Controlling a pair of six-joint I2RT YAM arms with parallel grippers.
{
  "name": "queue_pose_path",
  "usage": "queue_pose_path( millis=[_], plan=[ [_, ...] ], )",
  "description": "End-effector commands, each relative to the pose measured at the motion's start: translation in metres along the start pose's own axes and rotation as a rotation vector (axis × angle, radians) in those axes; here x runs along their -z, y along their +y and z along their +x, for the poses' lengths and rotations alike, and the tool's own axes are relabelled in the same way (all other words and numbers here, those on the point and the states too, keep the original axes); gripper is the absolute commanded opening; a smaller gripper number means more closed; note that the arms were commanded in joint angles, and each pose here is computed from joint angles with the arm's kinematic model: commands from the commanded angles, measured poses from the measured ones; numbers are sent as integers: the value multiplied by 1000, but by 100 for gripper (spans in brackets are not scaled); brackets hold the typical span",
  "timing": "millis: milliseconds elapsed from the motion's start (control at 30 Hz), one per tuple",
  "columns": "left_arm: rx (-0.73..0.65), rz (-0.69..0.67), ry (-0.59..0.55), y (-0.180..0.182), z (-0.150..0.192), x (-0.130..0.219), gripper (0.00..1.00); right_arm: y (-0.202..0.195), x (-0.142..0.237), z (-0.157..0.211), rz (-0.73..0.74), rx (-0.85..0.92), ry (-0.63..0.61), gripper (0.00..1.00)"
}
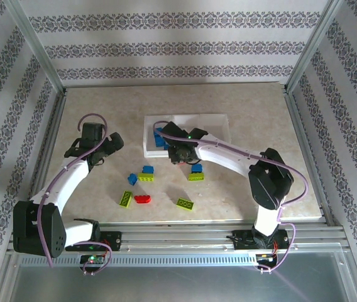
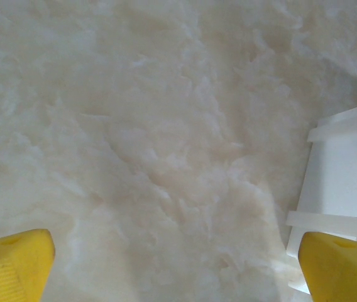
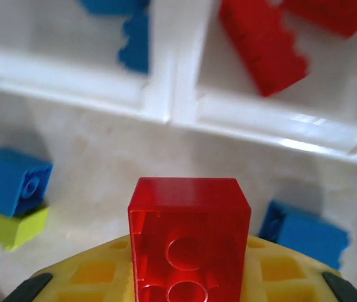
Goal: Sort the legos into containers by color
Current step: Place the lego in the container.
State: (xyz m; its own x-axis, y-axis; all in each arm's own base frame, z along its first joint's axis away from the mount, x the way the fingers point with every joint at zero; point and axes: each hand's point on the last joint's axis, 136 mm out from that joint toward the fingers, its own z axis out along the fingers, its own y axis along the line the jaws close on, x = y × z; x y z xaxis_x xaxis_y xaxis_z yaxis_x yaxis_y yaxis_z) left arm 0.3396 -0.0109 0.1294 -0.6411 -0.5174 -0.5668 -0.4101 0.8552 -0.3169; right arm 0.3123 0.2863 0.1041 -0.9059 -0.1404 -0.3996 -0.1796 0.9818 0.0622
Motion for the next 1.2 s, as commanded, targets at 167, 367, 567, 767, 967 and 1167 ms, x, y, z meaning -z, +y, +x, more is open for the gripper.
queue_pose_path(
  millis=[167,367,567,767,967,1167],
  plan=[
    [-42,16,-58,0,-15,20,100,-22,-4,-73,46,-13,-149,20],
    [-96,50,-78,-5,-20,27,100,-33,-20,-99,59,-21,-163,21],
    [-143,154,-93,-21,-19,34,100,-40,-38,-111,34,-58,-143,25],
    [-148,214,-97,-26,-11,37,100,-42,-51,-112,33,-61,-124,31],
    [-153,279,-65,-33,1,40,100,-43,-63,-108,29,-66,-100,32],
    [-158,288,0,-30,18,37,100,-41,-73,-107,20,-65,-85,37]
  ],
)
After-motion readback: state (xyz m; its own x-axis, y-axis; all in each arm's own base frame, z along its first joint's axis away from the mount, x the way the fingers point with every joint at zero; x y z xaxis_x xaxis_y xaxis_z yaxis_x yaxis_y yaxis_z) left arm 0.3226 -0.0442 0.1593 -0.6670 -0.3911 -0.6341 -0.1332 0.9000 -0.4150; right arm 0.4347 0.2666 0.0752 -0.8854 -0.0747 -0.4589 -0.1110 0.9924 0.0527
